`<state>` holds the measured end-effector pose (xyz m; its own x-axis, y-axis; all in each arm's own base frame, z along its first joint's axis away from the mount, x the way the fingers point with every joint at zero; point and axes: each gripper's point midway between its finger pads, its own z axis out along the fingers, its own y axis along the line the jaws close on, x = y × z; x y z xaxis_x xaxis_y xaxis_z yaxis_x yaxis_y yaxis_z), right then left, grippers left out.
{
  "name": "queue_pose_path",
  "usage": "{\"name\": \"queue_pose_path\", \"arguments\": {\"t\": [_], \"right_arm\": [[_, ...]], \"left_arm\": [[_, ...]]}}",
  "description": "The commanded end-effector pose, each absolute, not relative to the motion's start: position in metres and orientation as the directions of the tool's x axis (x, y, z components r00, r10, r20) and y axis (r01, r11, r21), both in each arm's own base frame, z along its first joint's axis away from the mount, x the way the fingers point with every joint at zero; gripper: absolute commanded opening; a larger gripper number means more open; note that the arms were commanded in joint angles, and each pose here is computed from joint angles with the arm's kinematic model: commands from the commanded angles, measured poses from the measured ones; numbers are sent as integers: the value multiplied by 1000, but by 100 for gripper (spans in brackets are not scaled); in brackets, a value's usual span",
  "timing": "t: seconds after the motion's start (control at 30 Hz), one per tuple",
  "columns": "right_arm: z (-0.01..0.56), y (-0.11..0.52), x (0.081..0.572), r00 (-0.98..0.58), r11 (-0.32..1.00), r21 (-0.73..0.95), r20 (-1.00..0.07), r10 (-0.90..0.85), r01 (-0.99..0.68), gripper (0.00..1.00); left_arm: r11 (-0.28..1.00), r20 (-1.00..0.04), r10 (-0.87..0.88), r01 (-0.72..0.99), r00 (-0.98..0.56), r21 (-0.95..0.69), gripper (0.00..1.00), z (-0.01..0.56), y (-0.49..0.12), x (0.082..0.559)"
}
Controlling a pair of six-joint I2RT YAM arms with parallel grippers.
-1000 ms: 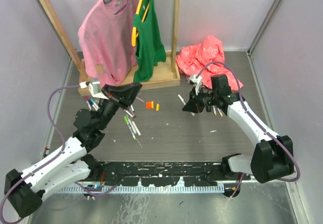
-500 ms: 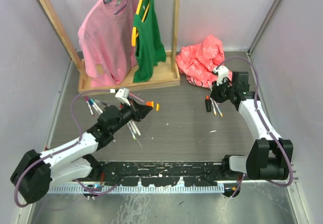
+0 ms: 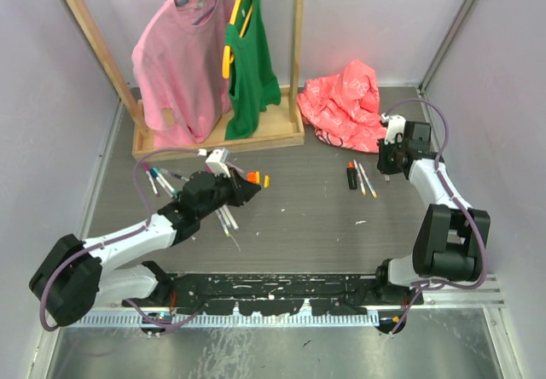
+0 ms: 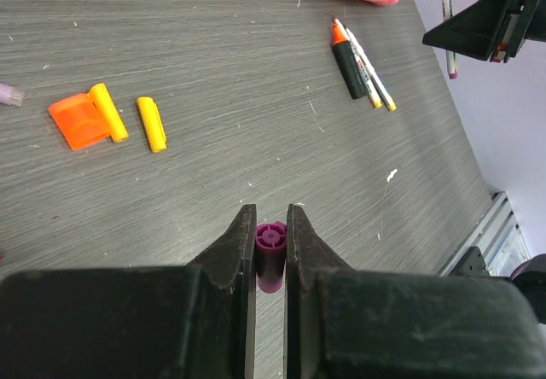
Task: Open the pen caps
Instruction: Place the pen at the center of the board.
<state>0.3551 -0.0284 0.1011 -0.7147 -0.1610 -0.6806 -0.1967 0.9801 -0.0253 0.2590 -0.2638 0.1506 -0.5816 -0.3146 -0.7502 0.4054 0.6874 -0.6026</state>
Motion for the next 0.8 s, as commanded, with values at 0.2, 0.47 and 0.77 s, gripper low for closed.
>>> {"name": "queue_pose_path", "arguments": {"t": [0.2,0.47,0.77], "right_arm": [[79,-50,367,-769,990,10,-631,-105,-143,1],[79,-49,366,-768,988,27,-632,-101,-152,1],[69,-45,360,-809,976,52,-570,-144,-210,2]], "left_arm": [[658,-734,-255,444,-629,-609,0,159,-285,263],[663,-729,-238,441,-642,-605,0,152,-286,262],[684,-675,-187,398,-714,-611,0,130,-300,268]]}}
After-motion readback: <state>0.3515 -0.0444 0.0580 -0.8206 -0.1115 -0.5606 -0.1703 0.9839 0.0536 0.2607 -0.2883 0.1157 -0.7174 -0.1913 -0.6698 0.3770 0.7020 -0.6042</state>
